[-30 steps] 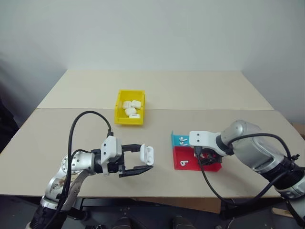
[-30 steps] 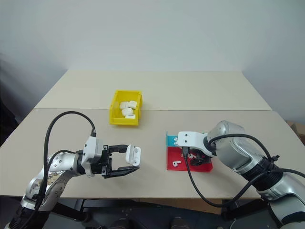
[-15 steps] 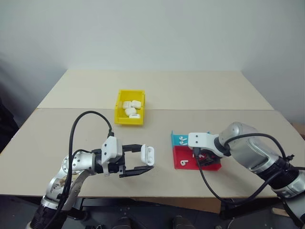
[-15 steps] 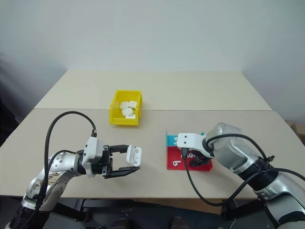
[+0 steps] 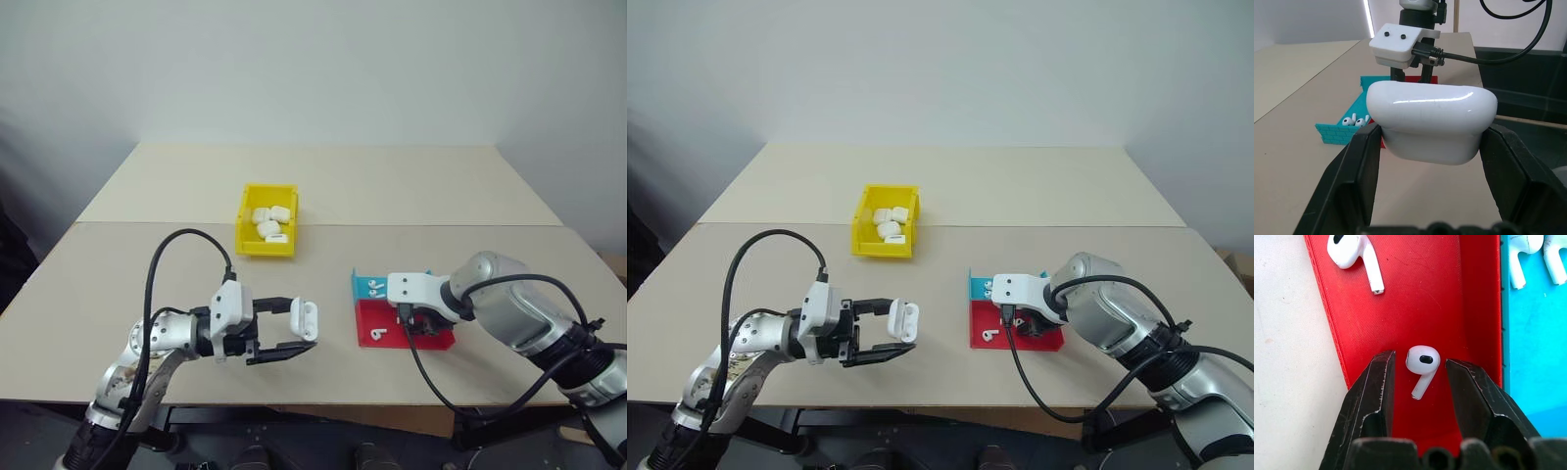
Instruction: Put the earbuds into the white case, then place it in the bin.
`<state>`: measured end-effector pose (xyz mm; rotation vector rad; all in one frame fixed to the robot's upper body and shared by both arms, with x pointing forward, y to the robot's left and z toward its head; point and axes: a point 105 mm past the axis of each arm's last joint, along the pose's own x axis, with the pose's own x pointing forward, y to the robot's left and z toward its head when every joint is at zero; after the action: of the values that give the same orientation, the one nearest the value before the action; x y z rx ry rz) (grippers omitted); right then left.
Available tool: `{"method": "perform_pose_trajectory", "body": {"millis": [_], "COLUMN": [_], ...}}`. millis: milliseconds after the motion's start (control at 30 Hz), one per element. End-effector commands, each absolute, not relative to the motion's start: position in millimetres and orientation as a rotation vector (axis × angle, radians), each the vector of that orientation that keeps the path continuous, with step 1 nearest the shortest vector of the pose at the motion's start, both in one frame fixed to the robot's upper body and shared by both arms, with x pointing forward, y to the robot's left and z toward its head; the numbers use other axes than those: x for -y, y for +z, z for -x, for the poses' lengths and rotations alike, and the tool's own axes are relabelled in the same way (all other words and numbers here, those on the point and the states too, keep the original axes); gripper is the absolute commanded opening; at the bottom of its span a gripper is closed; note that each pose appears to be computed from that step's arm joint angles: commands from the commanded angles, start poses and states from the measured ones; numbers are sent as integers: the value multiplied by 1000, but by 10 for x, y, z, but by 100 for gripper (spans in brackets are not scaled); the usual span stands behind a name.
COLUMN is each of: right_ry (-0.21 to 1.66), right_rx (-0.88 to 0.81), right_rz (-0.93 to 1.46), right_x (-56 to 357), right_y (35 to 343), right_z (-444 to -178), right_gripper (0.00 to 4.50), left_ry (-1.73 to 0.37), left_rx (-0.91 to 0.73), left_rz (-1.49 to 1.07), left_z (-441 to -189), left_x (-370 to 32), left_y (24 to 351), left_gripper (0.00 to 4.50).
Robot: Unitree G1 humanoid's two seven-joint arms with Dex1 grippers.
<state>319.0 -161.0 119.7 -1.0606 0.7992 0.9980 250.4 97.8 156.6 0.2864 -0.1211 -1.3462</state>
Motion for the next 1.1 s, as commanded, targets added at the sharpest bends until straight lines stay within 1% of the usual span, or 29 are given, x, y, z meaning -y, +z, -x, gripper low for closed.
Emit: {"method": "perform_pose_trajectory", "body": {"millis": [33, 267, 300, 333, 833, 933, 1100], "right_ry": [984, 998, 998, 998, 1015, 1018, 1024], "right_rx": [-782, -777, -777, -777, -778, -778, -774], "right_rz": [1089, 1090, 1089, 1090, 1099, 1102, 1108], "right_x": [1627, 1613, 1612, 1612, 1607, 1606, 1596], "right_y": [1213, 1216, 1215, 1214, 1189, 1175, 1183], "right_z": [-3196, -3184, -3184, -3183, -3147, -3143, -3133], "right_gripper": [203, 203, 166, 148, 148, 95, 95], "left_ry": [-1346, -1348, -1350, -1351, -1357, -1358, -1361], "left_rx": [148, 148, 148, 149, 150, 149, 149], "left_rz": [-308, -309, -309, -309, -311, -310, -309], "left_z": [-2498, -2491, -2489, -2488, -2487, -2487, -2480], "left_x": [-966, -966, -965, -965, -954, -957, -957], "left_y": [1620, 1623, 1624, 1625, 1631, 1627, 1629], "left_gripper": [275, 275, 275, 275, 275, 275, 275]}}
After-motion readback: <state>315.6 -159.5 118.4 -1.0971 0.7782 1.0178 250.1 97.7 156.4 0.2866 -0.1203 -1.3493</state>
